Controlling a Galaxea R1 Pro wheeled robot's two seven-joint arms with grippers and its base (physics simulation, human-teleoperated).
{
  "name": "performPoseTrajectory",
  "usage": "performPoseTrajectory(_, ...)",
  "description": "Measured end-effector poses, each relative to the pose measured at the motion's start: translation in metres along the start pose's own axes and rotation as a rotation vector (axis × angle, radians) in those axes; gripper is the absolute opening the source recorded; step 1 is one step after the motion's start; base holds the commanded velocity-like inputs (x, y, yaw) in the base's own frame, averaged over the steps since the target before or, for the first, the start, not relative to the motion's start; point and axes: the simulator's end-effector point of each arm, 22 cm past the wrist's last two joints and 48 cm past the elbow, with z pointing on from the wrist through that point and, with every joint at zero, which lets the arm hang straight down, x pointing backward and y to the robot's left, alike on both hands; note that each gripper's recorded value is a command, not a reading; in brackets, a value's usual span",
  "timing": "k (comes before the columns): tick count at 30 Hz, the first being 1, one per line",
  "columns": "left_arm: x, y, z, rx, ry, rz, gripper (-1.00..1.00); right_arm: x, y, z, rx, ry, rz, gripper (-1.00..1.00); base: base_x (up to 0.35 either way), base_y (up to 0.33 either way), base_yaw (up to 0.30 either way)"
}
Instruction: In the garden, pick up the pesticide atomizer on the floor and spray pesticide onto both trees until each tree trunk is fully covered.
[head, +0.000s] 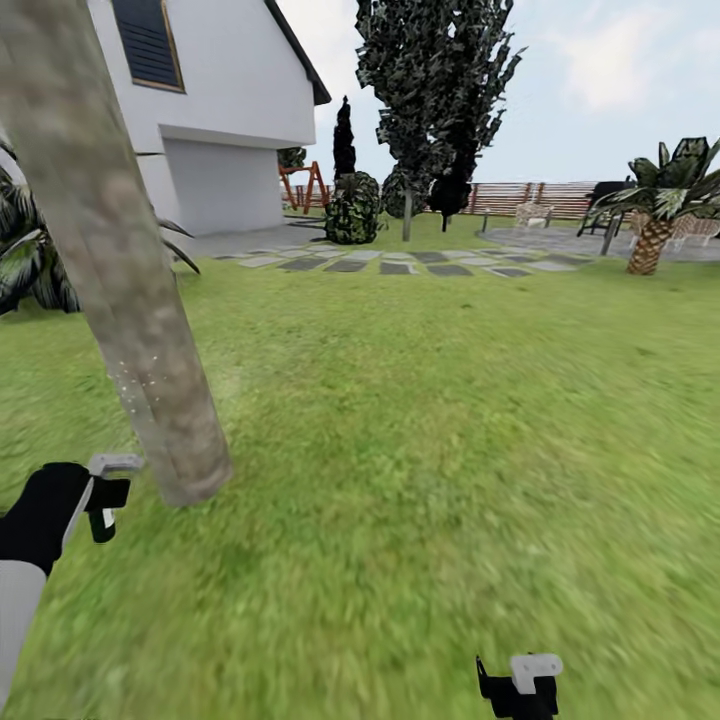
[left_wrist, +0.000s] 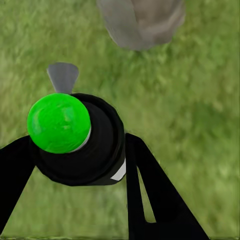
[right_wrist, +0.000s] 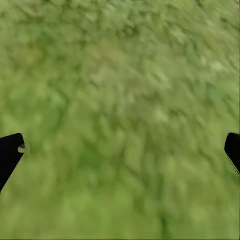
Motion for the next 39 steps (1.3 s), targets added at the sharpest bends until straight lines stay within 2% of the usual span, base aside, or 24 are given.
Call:
performPoseTrajectory(7,0.009,-0.034,0.003,0.053,0.013,-0.010,-1.00,0.000,0.000,0.000,0.000,0.000,0.000,1.00,0.287,-0.103,0.100)
performPoseTrajectory(11,0.009,-0.027,0.003,0.038,0.014,-0.003,-1.00,0.000,-0.001,0.000,0.001,0.000,-0.001,1.00,0.332,-0.003,0.002)
performPoseTrajectory(13,0.010,-0.005,0.003,-0.001,0.017,0.005,-1.00,0.000,-0.001,0.000,0.001,0.000,-0.001,1.00,0.194,0.000,0.000)
performPoseTrajectory(15,0.023,-0.007,0.007,0.003,0.036,0.009,-1.00,0.000,-0.001,0.000,0.001,0.000,-0.001,1.00,0.065,0.000,0.000)
performPoseTrajectory(16,0.034,-0.013,0.010,0.012,0.054,0.012,-1.00,0.000,-0.001,0.000,0.001,0.000,-0.001,1.00,0.021,0.000,0.000)
performPoseTrajectory(17,0.052,-0.033,0.016,0.041,0.078,0.020,-1.00,0.000,-0.001,0.000,0.001,0.000,-0.001,1.00,0.011,0.000,0.000)
performPoseTrajectory(18,0.057,-0.055,0.019,0.075,0.073,0.019,-1.00,0.000,-0.001,0.000,0.001,0.000,0.000,1.00,0.005,0.000,0.000)
performPoseTrajectory(20,0.057,-0.076,0.021,0.095,0.048,0.030,-1.00,0.000,0.000,0.000,0.000,0.000,0.000,1.00,0.002,0.000,0.000)
performPoseTrajectory(21,0.057,-0.076,0.021,0.087,0.045,0.032,-1.00,0.000,0.000,0.000,0.000,0.000,0.000,1.00,0.000,0.000,0.000)
performPoseTrajectory(23,0.059,-0.051,0.024,0.023,0.046,0.015,-1.00,0.000,0.000,0.000,0.000,0.000,0.000,1.00,0.000,0.000,0.000)
performPoseTrajectory(24,0.061,-0.020,0.024,-0.034,0.050,-0.030,-1.00,0.000,0.000,0.000,0.000,0.000,0.000,1.00,0.000,0.000,0.000)
performPoseTrajectory(25,0.061,-0.004,0.024,-0.061,0.050,-0.050,-1.00,0.000,0.001,0.000,-0.001,0.000,0.000,1.00,0.000,0.000,0.000)
performPoseTrajectory(27,0.063,0.013,0.024,-0.088,0.049,-0.082,-1.00,0.000,0.001,0.000,-0.001,0.000,0.001,1.00,0.000,0.000,0.100)
performPoseTrajectory(32,0.063,-0.037,0.026,-0.016,0.044,-0.078,-1.00,0.001,0.001,0.000,-0.001,0.001,0.002,1.00,0.029,0.000,0.227)
performPoseTrajectory(39,0.064,-0.049,0.027,0.003,0.038,-0.068,-1.00,0.001,0.000,0.000,0.000,0.002,0.000,1.00,0.305,0.000,0.032)
